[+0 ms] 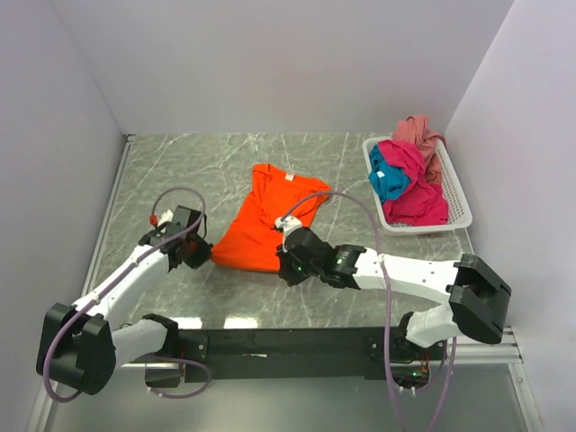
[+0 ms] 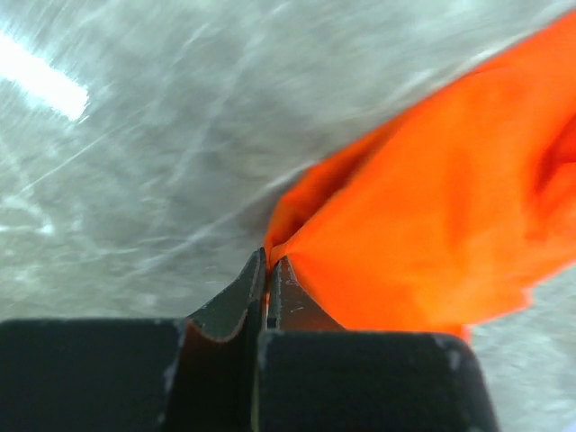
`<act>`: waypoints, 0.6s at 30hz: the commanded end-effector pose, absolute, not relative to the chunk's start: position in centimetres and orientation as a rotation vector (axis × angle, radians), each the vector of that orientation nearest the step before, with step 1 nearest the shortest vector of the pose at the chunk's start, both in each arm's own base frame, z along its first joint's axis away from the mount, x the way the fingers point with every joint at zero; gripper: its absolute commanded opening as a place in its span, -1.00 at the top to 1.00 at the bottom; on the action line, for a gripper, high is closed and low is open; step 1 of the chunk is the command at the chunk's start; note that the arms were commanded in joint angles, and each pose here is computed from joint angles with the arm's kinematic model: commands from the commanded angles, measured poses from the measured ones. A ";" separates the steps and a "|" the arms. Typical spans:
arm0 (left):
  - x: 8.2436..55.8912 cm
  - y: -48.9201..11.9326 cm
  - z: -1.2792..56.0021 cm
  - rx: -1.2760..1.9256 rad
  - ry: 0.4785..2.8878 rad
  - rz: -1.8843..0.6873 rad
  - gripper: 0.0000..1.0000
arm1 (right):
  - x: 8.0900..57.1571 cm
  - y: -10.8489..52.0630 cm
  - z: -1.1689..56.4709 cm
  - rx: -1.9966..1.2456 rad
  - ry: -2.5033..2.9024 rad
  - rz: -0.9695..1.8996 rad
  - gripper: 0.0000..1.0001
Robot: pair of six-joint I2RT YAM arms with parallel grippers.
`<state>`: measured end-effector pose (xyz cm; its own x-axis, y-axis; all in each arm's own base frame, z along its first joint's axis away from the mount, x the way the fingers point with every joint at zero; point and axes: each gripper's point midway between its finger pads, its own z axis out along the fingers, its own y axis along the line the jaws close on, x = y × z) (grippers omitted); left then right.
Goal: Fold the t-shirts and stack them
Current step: Fold the tshirt
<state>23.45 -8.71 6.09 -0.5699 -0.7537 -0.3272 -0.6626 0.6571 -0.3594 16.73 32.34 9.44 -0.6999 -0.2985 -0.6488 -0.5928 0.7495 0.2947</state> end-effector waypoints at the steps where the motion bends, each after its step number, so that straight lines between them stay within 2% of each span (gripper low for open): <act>1: 28.0 -9.1 11.6 -1.029 2.262 -0.338 0.99 | 20.0 31.2 12.2 -0.521 2.326 0.620 1.00; 6: 34.1 -10.6 16.4 -0.958 2.178 -0.378 0.99 | 26.2 27.4 14.8 -0.280 2.284 0.558 1.00; 10: 38.6 -12.3 18.4 -0.906 2.158 -0.408 0.99 | 29.2 25.4 15.5 -0.235 2.270 0.492 1.00; 11: 39.7 -12.6 17.3 -0.906 2.185 -0.384 0.99 | 29.9 24.8 15.5 -0.213 2.271 0.482 1.00; 13: 42.2 -13.7 19.1 -0.867 2.161 -0.421 0.99 | 31.9 23.6 15.6 -0.155 2.269 0.465 1.00; 14: 43.2 -14.3 17.7 -0.860 2.200 -0.406 0.99 | 32.7 23.5 15.9 -0.142 2.257 0.477 1.00; 16: 45.5 -15.2 19.2 -0.825 2.180 -0.430 0.99 | 34.6 22.5 16.3 -0.101 2.246 0.462 1.00; 17: 46.5 -15.7 17.7 -0.815 2.214 -0.411 0.99 | 35.2 22.2 16.3 -0.091 2.250 0.456 1.00; 18: 47.8 -16.2 18.9 -0.795 2.190 -0.429 0.99 | 36.2 22.1 16.2 -0.080 2.259 0.447 1.00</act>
<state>44.42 -16.40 16.64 -0.5595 -0.6869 -0.4637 -0.4570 0.7225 -0.5188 33.59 23.55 15.48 -0.6811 0.0802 -0.7278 -0.2360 0.9169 0.3219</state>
